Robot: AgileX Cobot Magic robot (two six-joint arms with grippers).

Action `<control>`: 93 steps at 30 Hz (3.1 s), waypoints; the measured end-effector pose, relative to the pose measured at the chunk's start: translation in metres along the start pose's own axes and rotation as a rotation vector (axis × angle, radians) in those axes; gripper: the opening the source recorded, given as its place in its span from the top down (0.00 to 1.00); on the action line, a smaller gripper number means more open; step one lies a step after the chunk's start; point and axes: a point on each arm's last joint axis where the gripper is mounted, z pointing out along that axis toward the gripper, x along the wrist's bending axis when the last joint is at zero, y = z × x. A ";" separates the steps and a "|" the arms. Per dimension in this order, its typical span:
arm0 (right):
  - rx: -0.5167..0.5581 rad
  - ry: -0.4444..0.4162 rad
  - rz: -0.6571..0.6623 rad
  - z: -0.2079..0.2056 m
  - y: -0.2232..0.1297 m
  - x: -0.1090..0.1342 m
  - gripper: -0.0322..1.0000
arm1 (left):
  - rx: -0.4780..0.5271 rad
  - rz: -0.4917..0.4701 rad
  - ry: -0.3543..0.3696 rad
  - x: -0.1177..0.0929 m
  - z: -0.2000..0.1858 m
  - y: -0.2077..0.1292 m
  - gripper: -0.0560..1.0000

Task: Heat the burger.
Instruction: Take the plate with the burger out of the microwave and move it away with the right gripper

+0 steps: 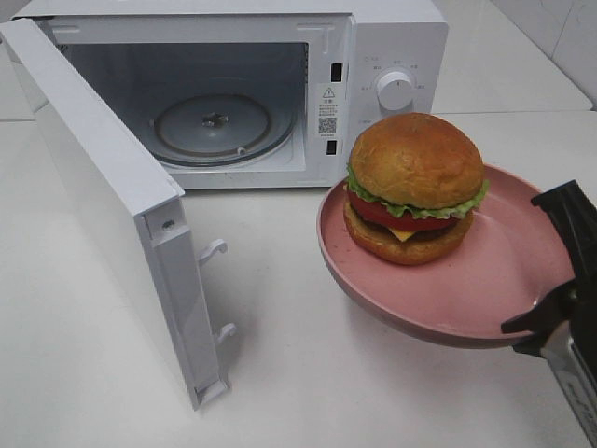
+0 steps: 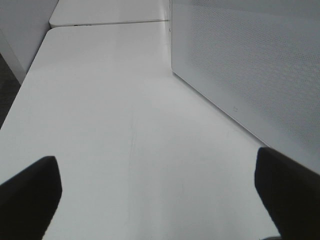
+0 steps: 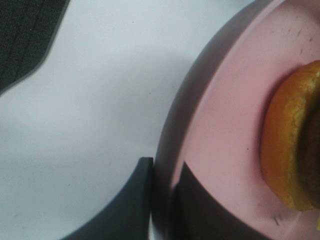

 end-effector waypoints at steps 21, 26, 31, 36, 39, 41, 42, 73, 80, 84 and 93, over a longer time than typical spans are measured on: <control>0.111 -0.034 0.200 -0.035 -0.015 0.032 0.88 | 0.000 0.000 0.000 0.000 0.000 0.000 0.02; 0.175 -0.027 0.262 -0.036 -0.021 0.034 0.88 | 0.000 0.000 0.000 0.000 0.000 0.000 0.02; 0.250 -0.028 0.345 -0.038 -0.028 0.036 0.88 | 0.000 0.000 0.000 0.000 0.000 0.000 0.02; 0.328 -0.046 0.427 -0.039 -0.034 0.037 0.88 | 0.000 0.000 0.000 0.000 0.000 0.000 0.02; 0.377 -0.058 0.473 -0.041 -0.039 0.037 0.88 | 0.000 0.000 0.000 0.000 0.000 0.000 0.02; 0.411 -0.073 0.509 -0.042 -0.042 0.037 0.88 | 0.000 0.000 0.000 0.000 0.000 0.000 0.02; 0.422 -0.079 0.525 -0.043 -0.042 0.037 0.88 | 0.000 0.000 0.000 0.000 0.000 0.000 0.02; 0.779 -0.180 1.185 -0.041 -0.055 0.002 0.88 | 0.000 0.000 0.000 0.000 0.000 0.000 0.02; 0.853 -0.216 1.299 -0.035 -0.055 -0.016 0.88 | 0.000 0.000 0.000 0.000 0.000 0.000 0.02; 0.881 -0.214 1.323 -0.028 -0.055 -0.018 0.88 | 0.000 0.000 0.000 0.000 0.000 0.000 0.02; 0.976 -0.208 1.394 -0.004 -0.054 -0.023 0.88 | 0.000 0.000 0.000 0.000 0.000 0.000 0.02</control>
